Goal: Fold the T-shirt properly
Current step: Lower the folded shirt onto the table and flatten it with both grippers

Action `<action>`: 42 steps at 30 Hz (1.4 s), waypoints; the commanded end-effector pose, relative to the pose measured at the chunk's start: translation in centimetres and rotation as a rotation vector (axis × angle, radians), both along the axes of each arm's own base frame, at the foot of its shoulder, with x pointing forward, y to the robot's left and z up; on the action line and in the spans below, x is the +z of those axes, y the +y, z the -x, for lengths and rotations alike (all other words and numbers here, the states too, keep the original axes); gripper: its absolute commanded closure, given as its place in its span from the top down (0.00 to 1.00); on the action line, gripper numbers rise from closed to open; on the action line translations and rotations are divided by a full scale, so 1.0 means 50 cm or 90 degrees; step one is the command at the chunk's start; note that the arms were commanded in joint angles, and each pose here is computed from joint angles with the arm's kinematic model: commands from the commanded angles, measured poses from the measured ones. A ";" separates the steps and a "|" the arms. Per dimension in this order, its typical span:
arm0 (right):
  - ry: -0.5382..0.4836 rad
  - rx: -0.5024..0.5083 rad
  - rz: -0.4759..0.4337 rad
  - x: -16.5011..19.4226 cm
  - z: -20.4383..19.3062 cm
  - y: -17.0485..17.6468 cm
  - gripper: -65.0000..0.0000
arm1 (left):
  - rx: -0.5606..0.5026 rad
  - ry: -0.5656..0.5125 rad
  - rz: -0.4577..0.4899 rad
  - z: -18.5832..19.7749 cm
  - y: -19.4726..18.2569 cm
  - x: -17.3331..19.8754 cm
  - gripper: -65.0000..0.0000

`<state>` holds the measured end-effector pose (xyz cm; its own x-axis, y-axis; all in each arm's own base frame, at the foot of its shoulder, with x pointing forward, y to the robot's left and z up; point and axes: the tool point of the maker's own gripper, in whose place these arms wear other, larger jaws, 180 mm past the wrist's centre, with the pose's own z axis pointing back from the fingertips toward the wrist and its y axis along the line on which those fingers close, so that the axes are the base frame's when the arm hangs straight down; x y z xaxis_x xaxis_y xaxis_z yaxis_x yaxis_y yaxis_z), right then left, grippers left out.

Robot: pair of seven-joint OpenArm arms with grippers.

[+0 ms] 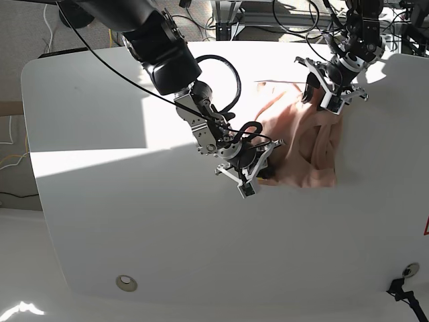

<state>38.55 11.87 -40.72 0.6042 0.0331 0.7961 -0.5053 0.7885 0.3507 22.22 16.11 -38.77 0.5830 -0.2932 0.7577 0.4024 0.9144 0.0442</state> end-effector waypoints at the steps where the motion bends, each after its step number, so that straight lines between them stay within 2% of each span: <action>1: -0.030 -0.023 0.000 0.007 -0.030 -0.034 0.07 | -0.001 -0.018 -0.004 -0.024 0.015 0.007 0.34; 3: -0.016 -0.035 0.022 -0.033 -0.013 -0.083 0.07 | 0.006 -0.021 -0.014 -0.054 0.037 0.000 0.34; 10: -0.029 -0.045 0.077 -0.052 0.064 -0.224 0.07 | 0.051 -0.060 -0.024 -0.217 0.109 0.015 0.34; 15: -0.010 -0.118 0.062 -0.035 0.120 -0.305 0.07 | -0.002 -0.076 -0.017 -0.294 0.050 0.032 0.34; 18: -0.029 -0.141 0.059 -0.009 0.136 -0.339 0.07 | -0.022 -0.091 -0.010 -0.305 0.021 0.048 0.34; 20: -0.051 -0.136 0.053 0.017 0.138 -0.335 0.07 | -0.031 -0.125 -0.011 -0.314 0.011 0.087 0.34; 24: -0.100 -0.133 0.036 0.077 0.115 -0.323 0.07 | -0.061 -0.158 -0.012 -0.273 -0.022 0.123 0.34; 29: -0.142 -0.135 0.017 0.127 0.060 -0.305 0.07 | -0.103 -0.152 -0.001 -0.160 -0.073 0.127 0.34; 35: -0.106 -0.144 0.025 0.084 0.010 -0.303 0.07 | -0.094 -0.076 0.055 -0.053 -0.125 0.066 0.34; 38: -0.076 -0.148 0.030 0.048 0.007 -0.301 0.07 | -0.087 -0.064 0.078 -0.040 -0.147 0.055 0.34; 42: -0.039 -0.152 0.044 0.003 0.020 -0.312 0.07 | -0.121 -0.015 0.099 -0.023 -0.196 0.004 0.34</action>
